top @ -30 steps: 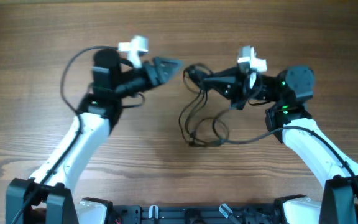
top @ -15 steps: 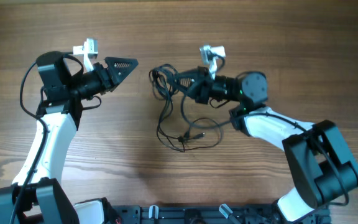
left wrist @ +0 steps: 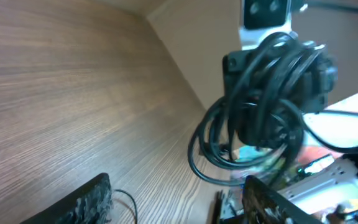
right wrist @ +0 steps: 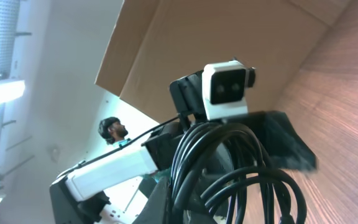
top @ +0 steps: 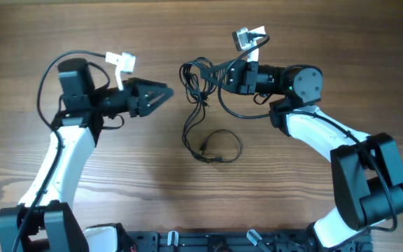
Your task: Untangle cables
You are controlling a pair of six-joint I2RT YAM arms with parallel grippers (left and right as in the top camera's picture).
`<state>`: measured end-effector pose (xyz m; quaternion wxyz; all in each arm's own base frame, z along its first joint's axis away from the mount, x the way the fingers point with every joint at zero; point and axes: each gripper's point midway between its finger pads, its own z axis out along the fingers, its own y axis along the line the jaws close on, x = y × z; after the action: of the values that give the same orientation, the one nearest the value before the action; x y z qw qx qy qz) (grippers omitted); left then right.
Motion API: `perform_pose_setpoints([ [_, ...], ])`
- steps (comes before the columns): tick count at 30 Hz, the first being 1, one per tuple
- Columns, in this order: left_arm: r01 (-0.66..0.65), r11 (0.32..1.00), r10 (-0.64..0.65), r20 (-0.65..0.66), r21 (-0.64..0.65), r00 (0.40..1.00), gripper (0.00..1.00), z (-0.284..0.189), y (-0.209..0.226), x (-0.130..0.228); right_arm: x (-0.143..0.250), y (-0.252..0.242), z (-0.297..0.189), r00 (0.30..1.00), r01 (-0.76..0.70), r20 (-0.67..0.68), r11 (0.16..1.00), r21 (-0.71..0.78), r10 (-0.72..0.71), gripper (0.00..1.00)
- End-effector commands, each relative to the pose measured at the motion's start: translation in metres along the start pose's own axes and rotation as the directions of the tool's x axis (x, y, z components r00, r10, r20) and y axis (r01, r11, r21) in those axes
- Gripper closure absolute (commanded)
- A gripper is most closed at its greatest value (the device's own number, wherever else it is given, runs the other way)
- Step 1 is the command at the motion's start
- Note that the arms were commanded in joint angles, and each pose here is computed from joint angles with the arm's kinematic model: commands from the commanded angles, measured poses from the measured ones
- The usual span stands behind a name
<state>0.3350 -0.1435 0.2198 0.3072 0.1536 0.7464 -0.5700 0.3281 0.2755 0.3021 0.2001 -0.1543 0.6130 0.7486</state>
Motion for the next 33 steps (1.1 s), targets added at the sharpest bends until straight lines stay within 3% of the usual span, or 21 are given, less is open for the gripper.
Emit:
perform_pose_setpoints([
  [1, -0.079, 0.994, 0.077, -0.032, -0.071, 0.997, 0.31, 0.022, 0.006, 0.007, 0.003, 0.009, 0.003, 0.999, -0.013, -0.036, 1.000, -0.020, 0.013, 0.96],
  [4, -0.140, 0.990, 0.139, -0.056, -0.028, 0.989, 0.30, 0.041, -0.008, 0.010, 0.007, 0.010, 0.003, 0.998, -0.002, -0.058, 1.000, -0.023, 0.001, 0.96],
  [7, -0.047, 0.979, 0.047, -0.009, -0.200, 0.999, 0.30, 0.050, 0.015, 0.002, 0.019, 0.012, 0.012, 0.994, -0.005, -0.107, 0.999, -0.036, 0.001, 0.96],
  [11, 0.028, 0.956, -0.010, 0.061, -0.293, 0.998, 0.25, 0.056, 0.026, -0.007, 0.036, 0.017, 0.026, 0.987, 0.013, -0.157, 0.998, -0.063, -0.023, 0.96],
  [14, 0.325, 0.748, -0.184, 0.290, -0.579, 0.939, 0.21, 0.025, 0.089, -0.008, 0.040, 0.019, 0.027, 0.984, 0.018, -0.176, 0.997, -0.071, -0.030, 0.96],
  [15, 0.435, 0.603, -0.225, 0.381, -0.668, 0.897, 0.15, 0.001, 0.117, 0.002, 0.041, 0.025, 0.027, 0.982, 0.059, -0.173, 0.994, -0.093, -0.075, 0.96],
  [17, 0.521, 0.492, -0.270, 0.446, -0.698, 0.853, 0.14, -0.018, 0.136, 0.015, 0.041, 0.029, 0.026, 0.979, 0.094, -0.172, 0.990, -0.108, -0.112, 0.96],
  [20, 0.693, 0.346, -0.353, 0.596, -0.633, 0.721, 0.06, -0.053, 0.161, 0.024, 0.042, 0.025, 0.017, 0.973, 0.101, -0.200, 0.991, -0.089, -0.118, 0.96],
  [27, 0.848, 0.085, -0.351, 0.781, -0.522, 0.516, 0.05, -0.156, 0.191, 0.048, 0.008, 0.008, -0.038, 0.980, 0.146, -0.142, 0.989, 0.018, -0.142, 0.96],
  [31, 0.877, 0.034, -0.344, 0.819, -0.479, 0.460, 0.05, -0.179, 0.195, 0.056, -0.015, -0.002, -0.076, 0.980, 0.191, -0.078, 0.977, 0.092, -0.184, 0.95],
  [32, 0.878, 0.035, -0.346, 0.818, -0.478, 0.459, 0.07, -0.179, 0.194, 0.056, -0.018, -0.007, -0.083, 0.976, 0.212, -0.076, 0.971, 0.108, -0.204, 0.96],
  [33, 0.879, 0.053, -0.367, 0.809, -0.474, 0.459, 0.27, -0.174, 0.193, 0.054, -0.019, -0.012, -0.086, 0.977, 0.208, -0.079, 0.971, 0.117, -0.200, 0.96],
])
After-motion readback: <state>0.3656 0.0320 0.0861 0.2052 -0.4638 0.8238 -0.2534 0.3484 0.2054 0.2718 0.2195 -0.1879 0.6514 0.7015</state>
